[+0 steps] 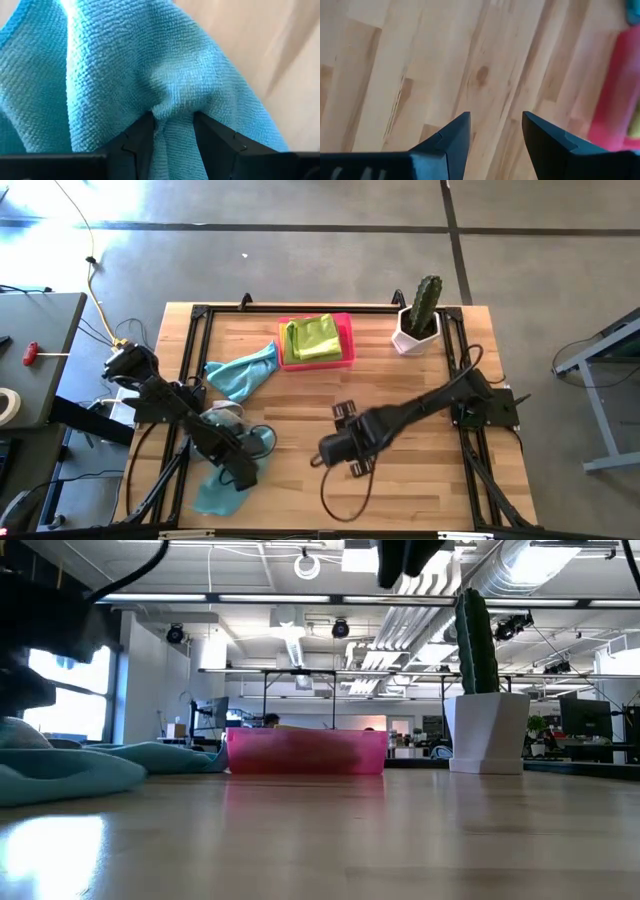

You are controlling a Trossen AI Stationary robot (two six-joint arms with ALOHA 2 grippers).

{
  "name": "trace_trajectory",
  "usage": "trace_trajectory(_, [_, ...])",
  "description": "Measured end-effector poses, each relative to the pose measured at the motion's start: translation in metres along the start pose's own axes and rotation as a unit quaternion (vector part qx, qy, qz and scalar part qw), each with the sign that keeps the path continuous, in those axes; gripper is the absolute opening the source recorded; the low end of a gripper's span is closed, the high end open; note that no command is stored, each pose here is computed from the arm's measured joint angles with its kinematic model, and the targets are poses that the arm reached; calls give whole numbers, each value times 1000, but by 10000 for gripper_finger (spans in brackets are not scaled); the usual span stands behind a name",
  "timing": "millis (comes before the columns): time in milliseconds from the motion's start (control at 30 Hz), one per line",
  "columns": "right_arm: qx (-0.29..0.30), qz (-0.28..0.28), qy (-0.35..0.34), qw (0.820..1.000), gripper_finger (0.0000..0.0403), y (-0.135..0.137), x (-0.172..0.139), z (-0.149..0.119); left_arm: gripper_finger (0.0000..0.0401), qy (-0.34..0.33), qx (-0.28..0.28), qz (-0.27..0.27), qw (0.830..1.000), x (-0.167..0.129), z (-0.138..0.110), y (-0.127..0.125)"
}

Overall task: Fold microfiber towels
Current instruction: Fold the bottom blue microfiber cloth

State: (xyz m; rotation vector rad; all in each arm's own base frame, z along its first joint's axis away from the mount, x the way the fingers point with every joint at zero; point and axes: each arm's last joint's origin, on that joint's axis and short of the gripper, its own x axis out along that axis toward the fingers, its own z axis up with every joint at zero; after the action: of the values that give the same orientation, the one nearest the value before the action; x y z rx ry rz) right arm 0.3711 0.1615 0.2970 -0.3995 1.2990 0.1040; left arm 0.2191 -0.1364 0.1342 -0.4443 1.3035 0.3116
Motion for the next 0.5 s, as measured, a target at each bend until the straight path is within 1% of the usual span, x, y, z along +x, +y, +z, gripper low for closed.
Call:
trace_trajectory(167, [31, -75, 11, 997, 171, 28, -9, -10, 131, -74, 35, -45, 996, 8, 27, -4])
trace_trajectory(333, [65, -144, 10, 987, 171, 50, -19, -21, 131, -148, 70, -81, 983, 15, 60, -3])
trace_trajectory(433, [75, -179, 10, 981, 171, 61, -24, -29, 131, -162, 83, -69, 981, 22, 78, 4])
trace_trajectory(500, [84, -192, -5, 978, 171, 69, -27, -31, 131, -177, 89, -65, 978, 26, 94, 3])
